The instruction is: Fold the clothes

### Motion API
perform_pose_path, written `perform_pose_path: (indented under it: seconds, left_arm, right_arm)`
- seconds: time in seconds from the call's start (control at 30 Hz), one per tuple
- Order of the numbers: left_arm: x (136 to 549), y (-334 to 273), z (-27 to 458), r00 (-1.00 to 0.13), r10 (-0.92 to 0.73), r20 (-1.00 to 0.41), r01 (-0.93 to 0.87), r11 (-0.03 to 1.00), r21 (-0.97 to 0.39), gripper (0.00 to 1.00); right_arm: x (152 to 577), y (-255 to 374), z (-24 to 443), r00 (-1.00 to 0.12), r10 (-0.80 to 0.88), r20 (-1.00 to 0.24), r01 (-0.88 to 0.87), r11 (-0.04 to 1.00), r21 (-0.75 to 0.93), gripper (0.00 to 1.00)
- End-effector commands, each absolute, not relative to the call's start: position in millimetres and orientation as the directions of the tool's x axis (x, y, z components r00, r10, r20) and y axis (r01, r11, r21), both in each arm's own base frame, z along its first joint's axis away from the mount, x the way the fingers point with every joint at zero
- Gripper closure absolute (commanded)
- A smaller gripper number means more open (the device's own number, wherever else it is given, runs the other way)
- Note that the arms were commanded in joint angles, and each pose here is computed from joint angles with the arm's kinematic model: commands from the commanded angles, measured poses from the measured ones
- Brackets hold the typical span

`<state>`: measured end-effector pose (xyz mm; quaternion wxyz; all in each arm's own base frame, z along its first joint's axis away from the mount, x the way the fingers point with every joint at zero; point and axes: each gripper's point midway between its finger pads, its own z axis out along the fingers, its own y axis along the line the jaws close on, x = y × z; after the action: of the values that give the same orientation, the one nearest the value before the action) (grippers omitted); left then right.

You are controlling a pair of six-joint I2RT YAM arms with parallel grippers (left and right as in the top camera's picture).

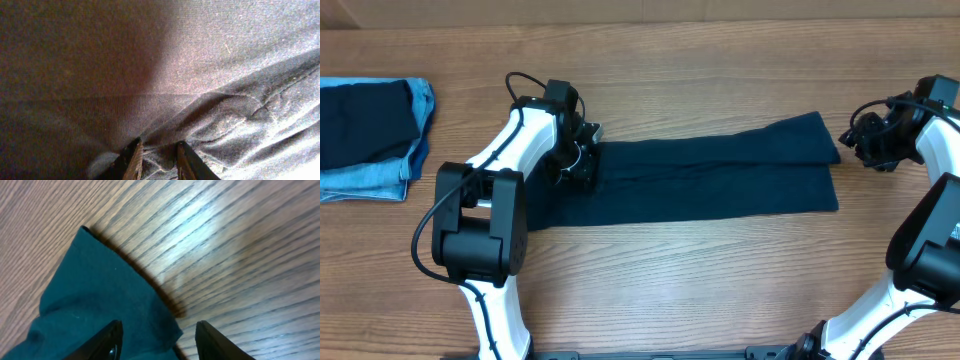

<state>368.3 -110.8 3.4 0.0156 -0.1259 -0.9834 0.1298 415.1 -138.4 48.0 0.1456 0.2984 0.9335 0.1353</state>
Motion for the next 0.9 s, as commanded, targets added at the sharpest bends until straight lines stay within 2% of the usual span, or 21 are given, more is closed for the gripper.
perform_pose_path:
  seconds: [0.0, 0.07, 0.17, 0.27, 0.53, 0.63, 0.7, 0.8, 0.87]
  left_arm:
    - [359.1, -101.3, -4.8, -0.97, 0.24, 0.038, 0.225, 0.947, -0.23, 0.73]
    - [359.0, -101.5, -4.7, -0.97, 0.24, 0.037, 0.225, 0.947, -0.231, 0.73]
    - [358.5, -106.8, -3.4, -0.969, 0.245, 0.033, 0.228, 0.938, -0.262, 0.79]
    - [364.3, -107.7, -0.1, -0.969, 0.247, 0.013, 0.235, 0.936, -0.263, 0.78]
    - [401.7, -94.8, 39.3, -0.981, 0.18, -0.075, 0.194, 0.942, -0.276, 0.77]
    - [413.5, -87.0, 59.5, -0.982, 0.156, -0.102, 0.18, 0.94, -0.291, 0.73]
    - [421.8, -85.7, 71.8, -0.979, 0.158, -0.132, 0.192, 0.933, -0.306, 0.65]
    - [426.9, -76.3, 71.3, -0.973, 0.178, -0.147, 0.211, 0.945, -0.248, 0.57]
    - [426.6, -73.0, 65.3, -0.974, 0.181, -0.134, 0.208, 0.952, -0.226, 0.56]
  right_arm:
    - [421.6, -136.0, 55.3, -0.78, 0.589, -0.209, 0.501, 0.789, 0.355, 0.49]
    - [424.7, -127.2, 58.6, -0.786, 0.586, -0.199, 0.478, 0.779, 0.405, 0.49]
    - [432.3, -105.4, 68.5, -0.822, 0.53, -0.207, 0.372, 0.775, 0.51, 0.49]
    - [438.9, -85.0, 78.2, -0.856, 0.457, -0.243, 0.251, 0.777, 0.578, 0.49]
    - [441.9, -47.5, 77.8, -0.899, 0.36, -0.25, 0.161, 0.803, 0.574, 0.48]
    - [442.5, -41.2, 77.3, -0.904, 0.345, -0.25, 0.151, 0.808, 0.569, 0.48]
    - [442.6, -38.4, 77.2, -0.906, 0.343, -0.247, 0.15, 0.807, 0.571, 0.48]
    - [442.9, -37.3, 77.3, -0.906, 0.343, -0.246, 0.151, 0.807, 0.572, 0.48]
    - [442.8, -37.3, 77.3, -0.906, 0.343, -0.246, 0.15, 0.807, 0.571, 0.48]
